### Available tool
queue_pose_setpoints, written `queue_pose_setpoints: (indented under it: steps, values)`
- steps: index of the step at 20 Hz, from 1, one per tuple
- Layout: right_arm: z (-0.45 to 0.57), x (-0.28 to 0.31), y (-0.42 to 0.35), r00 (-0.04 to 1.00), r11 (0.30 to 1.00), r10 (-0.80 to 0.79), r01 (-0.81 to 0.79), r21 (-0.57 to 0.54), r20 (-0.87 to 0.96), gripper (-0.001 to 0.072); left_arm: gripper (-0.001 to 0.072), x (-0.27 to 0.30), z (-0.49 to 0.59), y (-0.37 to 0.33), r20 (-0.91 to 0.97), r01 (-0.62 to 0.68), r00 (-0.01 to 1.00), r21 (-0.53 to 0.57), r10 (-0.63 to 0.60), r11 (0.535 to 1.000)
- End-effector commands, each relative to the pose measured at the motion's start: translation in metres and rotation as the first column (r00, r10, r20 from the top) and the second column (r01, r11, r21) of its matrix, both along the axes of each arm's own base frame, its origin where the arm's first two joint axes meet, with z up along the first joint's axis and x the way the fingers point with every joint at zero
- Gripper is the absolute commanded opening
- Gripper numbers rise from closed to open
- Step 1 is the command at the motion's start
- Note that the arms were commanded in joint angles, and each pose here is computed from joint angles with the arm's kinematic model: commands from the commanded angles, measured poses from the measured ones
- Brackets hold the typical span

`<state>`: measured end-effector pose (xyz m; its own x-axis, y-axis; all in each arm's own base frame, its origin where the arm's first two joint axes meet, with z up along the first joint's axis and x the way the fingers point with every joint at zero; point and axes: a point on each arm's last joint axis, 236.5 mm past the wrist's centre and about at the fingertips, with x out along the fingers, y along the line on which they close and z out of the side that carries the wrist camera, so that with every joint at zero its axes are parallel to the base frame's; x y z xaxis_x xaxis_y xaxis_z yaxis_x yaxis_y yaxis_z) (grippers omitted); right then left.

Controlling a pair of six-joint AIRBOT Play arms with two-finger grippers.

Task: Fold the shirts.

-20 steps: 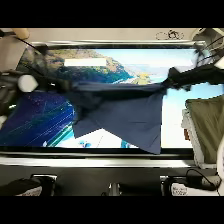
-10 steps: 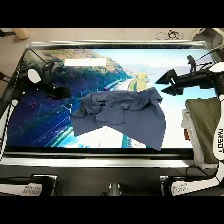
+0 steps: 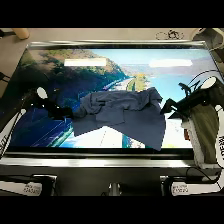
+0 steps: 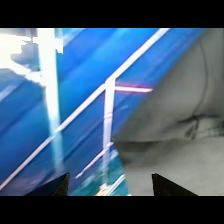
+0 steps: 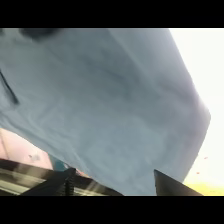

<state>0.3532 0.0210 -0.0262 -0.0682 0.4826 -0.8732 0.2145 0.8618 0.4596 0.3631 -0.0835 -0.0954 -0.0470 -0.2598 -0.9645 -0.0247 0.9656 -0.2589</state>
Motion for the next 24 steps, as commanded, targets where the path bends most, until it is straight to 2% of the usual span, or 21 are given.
queue_pose_setpoints:
  steps: [1,3,6,7,10,13,14,15,16,17,19,21,22,23,24]
  values:
    - [-0.021,-0.024,-0.006,0.997,0.999,0.022,-0.025,-0.036,-0.068,0.0495,0.0595,-0.004,-0.007,-0.022,-0.002,-0.005,1.0,-0.074,0.005,0.997]
    - [-0.033,-0.04,-0.011,0.993,0.997,0.031,-0.038,-0.061,-0.116,0.0511,0.0565,-0.003,-0.005,-0.037,0.009,0.008,1.0,-0.117,-0.007,0.993]
    - [-0.054,-0.074,-0.013,0.981,0.995,0.027,-0.045,-0.089,-0.193,0.0553,0.0138,0.001,-0.007,-0.05,0.03,0.017,0.999,-0.13,-0.014,0.991]
    - [-0.061,-0.085,-0.01,0.978,0.996,0.02,-0.039,-0.086,-0.205,0.0558,0.0031,0.002,-0.006,-0.052,0.039,0.022,0.999,-0.13,-0.017,0.991]
    - [-0.083,-0.11,-0.002,0.976,0.996,-0.013,-0.007,-0.09,-0.218,0.057,0.0029,0.0,0.0,-0.053,0.046,0.053,0.998,-0.133,-0.047,0.99]
    - [-0.091,-0.107,0.032,0.979,0.996,-0.075,0.083,0.035,-0.19,0.0568,0.003,0.001,0.017,-0.053,0.08,0.064,0.995,-0.138,-0.053,0.988]
    - [-0.092,-0.101,0.041,0.981,0.993,-0.091,0.103,0.058,-0.172,0.0546,0.0029,0.002,0.025,-0.054,0.103,0.067,0.993,-0.139,-0.053,0.988]
    - [-0.093,-0.098,0.049,0.984,0.994,-0.084,0.094,0.056,-0.157,0.0454,0.0029,0.004,0.035,-0.054,0.127,0.07,0.991,-0.14,-0.053,0.988]
    - [-0.093,-0.093,0.059,0.988,0.995,-0.07,0.079,0.06,-0.135,0.0305,0.0029,0.006,0.044,-0.054,0.152,0.074,0.987,-0.141,-0.052,0.987]
    - [-0.091,-0.087,0.069,0.993,0.996,-0.048,0.055,0.071,-0.107,0.0048,0.0029,0.008,0.058,-0.053,0.186,0.078,0.981,-0.143,-0.051,0.987]
    - [-0.059,-0.065,0.077,1.0,0.996,0.01,-0.008,0.089,-0.014,0.002,0.0028,0.022,0.106,-0.053,0.309,0.095,0.95,-0.146,-0.045,0.985]
    - [0.025,-0.008,0.067,0.956,0.997,0.056,-0.067,0.029,0.289,0.002,0.0028,0.042,0.207,-0.049,0.559,0.149,0.827,-0.124,-0.055,0.981]
    - [0.09,0.019,0.061,0.872,0.996,0.093,-0.088,-0.033,0.48,0.002,0.0028,0.045,0.276,-0.045,0.689,0.156,0.724,-0.115,-0.035,0.981]
    - [0.178,0.037,0.054,0.727,0.992,0.121,-0.066,-0.106,0.676,0.0021,0.0028,0.037,0.362,-0.036,0.821,0.149,0.57,-0.109,0.004,0.983]
    - [0.272,0.037,0.045,0.536,0.985,0.15,-0.005,-0.175,0.83,0.0021,0.0028,0.015,0.451,-0.021,0.927,0.121,0.372,-0.107,0.055,0.987]
